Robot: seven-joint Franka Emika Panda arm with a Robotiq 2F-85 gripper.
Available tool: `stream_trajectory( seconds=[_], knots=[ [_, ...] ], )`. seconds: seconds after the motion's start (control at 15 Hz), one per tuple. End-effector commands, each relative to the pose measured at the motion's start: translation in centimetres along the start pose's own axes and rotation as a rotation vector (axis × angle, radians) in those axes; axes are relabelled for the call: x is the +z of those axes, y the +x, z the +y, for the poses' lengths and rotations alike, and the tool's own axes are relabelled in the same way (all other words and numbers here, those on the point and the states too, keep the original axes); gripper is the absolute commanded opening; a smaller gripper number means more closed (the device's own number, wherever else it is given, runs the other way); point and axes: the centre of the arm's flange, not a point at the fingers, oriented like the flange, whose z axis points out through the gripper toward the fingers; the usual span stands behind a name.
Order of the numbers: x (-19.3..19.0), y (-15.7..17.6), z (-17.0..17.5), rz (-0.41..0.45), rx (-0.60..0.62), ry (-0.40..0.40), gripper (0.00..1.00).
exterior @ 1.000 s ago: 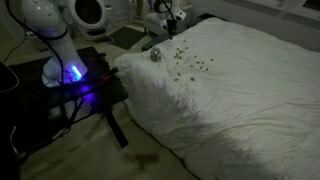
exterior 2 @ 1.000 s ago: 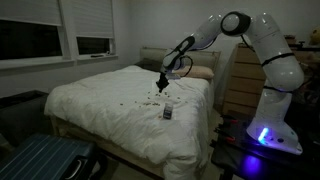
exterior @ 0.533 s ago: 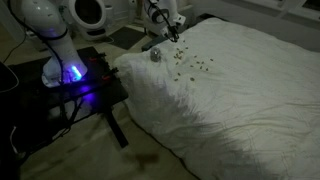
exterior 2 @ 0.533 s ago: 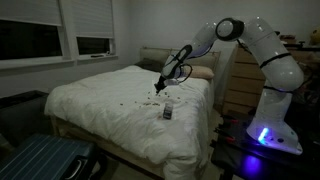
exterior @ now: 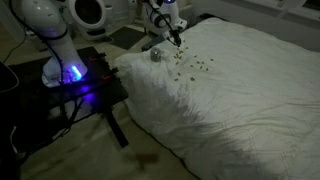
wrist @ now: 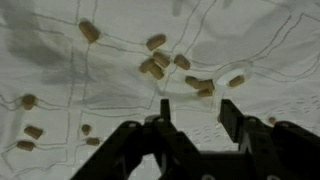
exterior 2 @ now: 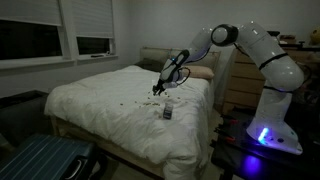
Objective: Pick some of the brown objects from the bed and put them in the clear bottle
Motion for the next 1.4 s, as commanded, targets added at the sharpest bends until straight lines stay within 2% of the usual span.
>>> stream_trajectory(
  seconds=[0.0,0.13,0.73,1.33],
  knots=[
    [1.6,2.2,0.3,-0.03,0.009,-0.01,0.86],
    [2.6,2.9,0.6,-0.059,0.014,-0.007,0.99],
    [8.2,4.7,1.0,-0.208,0.023,-0.011,1.0],
    [12.0,5.0,0.9,-0.301,0.029,-0.007,1.0]
  ],
)
